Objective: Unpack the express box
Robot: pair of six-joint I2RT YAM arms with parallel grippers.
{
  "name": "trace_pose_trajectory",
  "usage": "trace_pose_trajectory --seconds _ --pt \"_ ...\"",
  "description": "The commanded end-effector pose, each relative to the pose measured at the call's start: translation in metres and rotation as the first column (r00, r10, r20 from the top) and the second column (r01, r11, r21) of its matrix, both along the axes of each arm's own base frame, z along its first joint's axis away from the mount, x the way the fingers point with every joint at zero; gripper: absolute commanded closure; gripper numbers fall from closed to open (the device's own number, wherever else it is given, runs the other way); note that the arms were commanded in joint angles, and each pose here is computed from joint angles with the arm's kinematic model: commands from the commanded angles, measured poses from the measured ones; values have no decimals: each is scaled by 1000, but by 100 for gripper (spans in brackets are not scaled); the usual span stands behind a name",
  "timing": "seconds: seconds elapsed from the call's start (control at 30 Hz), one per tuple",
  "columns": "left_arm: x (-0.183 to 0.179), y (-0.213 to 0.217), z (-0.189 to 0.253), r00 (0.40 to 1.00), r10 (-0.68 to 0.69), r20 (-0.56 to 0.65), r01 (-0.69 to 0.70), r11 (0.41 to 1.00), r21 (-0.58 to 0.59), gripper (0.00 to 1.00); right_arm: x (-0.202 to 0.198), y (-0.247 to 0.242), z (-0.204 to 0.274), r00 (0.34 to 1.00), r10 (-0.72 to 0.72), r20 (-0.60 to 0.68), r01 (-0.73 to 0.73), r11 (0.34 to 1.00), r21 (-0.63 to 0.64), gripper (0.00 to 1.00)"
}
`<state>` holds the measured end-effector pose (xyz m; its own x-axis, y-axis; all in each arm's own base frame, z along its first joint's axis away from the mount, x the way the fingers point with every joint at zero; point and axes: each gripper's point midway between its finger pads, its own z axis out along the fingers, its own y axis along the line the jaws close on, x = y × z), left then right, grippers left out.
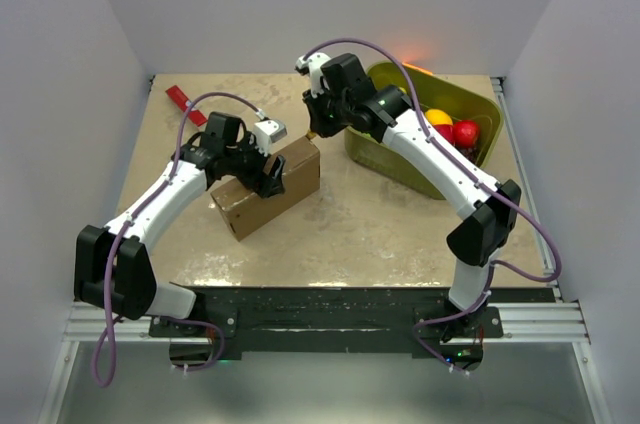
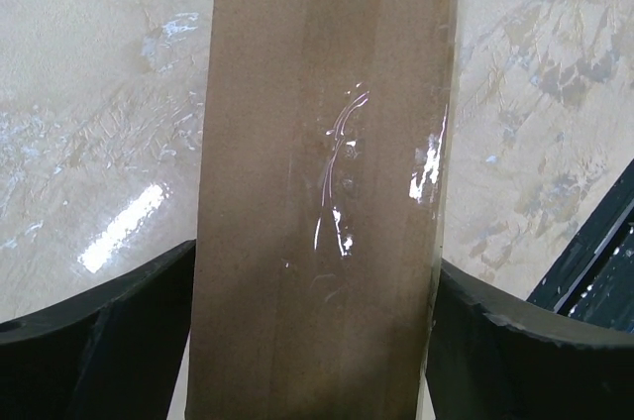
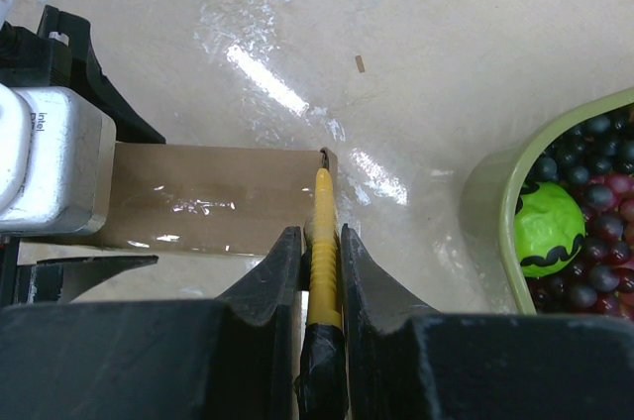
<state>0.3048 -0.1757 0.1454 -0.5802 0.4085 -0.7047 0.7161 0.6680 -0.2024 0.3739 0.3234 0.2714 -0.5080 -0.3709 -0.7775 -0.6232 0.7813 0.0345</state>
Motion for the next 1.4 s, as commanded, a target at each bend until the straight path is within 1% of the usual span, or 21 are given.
trace_pose_trajectory --seconds 0.0,0.2,0.27,0.47,0.67,0.93,1.03,1.07,1.1,1.13,1.17,1.2,1.27,1.3,1.37 --pt "5 2 -2 1000 23 16 -23 1000 6 16 -19 -4 21 999 37 2 -37 999 11 100" --pt "8 6 -5 999 47 18 -47 999 24 21 -35 -18 24 999 43 -16 -43 999 1 100" --pt "9 5 -5 999 50 13 -50 999 20 23 -39 -20 17 998 41 -37 -41 999 -7 100" --pt "8 7 -7 998 66 2 -66 998 24 26 -44 -16 23 998 50 -40 -49 999 10 100" --pt "12 5 -7 997 79 8 -79 997 15 28 -67 -14 15 994 91 -65 -92 996 -14 100" --pt "11 5 -8 997 78 1 -78 997 10 28 -79 -30 18 994 100 -51 -102 994 -50 100" --pt "10 5 -8 997 77 3 -77 997 12 28 -84 -34 33 993 114 -18 -114 993 -34 100" --pt "9 5 -8 997 76 2 -76 997 13 28 -83 -36 43 995 104 9 -104 994 -26 100" --pt "9 6 -8 997 75 3 -75 997 14 28 -83 -40 50 991 126 44 -124 991 -41 100" --pt "9 6 -7 997 74 7 -74 997 10 25 -84 -42 64 987 134 86 -132 991 -26 100" --pt "8 3 -6 998 67 7 -67 998 -2 24 -82 -48 69 986 123 116 -120 992 -33 100" --pt "7 2 -5 998 63 10 -63 998 -8 23 -83 -51 73 977 150 152 -144 988 -50 100" --pt "7 1 -4 998 63 11 -63 998 -20 19 -90 -59 76 952 198 232 -189 980 -61 100" --pt "7 1 -3 998 64 13 -64 998 -21 17 -96 -58 72 914 295 277 -276 955 -107 100" --pt "9 1 0 998 62 26 -61 998 -22 14 -111 -70 48 840 406 361 -362 914 -184 100"
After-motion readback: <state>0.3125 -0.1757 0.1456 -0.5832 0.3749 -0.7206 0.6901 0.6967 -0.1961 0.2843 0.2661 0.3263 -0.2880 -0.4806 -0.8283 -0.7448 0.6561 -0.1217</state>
